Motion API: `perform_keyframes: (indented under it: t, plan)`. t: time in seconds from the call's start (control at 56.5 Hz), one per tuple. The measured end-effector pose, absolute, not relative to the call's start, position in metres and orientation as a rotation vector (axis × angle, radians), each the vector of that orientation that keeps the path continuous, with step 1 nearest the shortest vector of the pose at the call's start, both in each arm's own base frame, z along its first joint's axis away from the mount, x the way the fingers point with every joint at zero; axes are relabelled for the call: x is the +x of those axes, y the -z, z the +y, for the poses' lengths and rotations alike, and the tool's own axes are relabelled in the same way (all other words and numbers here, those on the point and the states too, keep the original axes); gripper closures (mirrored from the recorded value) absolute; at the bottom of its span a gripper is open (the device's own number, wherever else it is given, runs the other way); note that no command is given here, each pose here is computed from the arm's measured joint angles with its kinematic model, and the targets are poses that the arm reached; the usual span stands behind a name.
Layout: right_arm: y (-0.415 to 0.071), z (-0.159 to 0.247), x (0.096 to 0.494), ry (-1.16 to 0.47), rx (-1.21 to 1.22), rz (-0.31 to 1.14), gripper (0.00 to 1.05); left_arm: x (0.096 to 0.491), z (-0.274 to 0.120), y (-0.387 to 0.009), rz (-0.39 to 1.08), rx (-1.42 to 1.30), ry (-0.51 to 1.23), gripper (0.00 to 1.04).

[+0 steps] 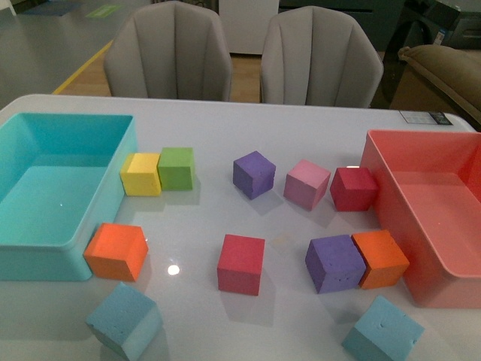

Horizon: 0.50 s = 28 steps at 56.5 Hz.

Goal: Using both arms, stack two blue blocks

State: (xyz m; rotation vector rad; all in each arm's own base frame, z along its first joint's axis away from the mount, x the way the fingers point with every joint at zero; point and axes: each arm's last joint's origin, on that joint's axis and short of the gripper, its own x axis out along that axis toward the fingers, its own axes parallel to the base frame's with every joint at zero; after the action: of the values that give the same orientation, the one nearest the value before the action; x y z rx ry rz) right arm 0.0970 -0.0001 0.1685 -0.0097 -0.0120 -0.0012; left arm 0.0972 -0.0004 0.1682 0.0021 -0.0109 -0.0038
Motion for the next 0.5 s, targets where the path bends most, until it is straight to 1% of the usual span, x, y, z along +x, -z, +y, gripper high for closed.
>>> perform_keyframes:
  t: [0.496]
  plan:
    - [-0.1685,-0.0001,0.0970,0.001,-0.010,-0.012,0.09,0.0972,-0.0004,-0.1682,-0.011,0.002,0.004,0.09]
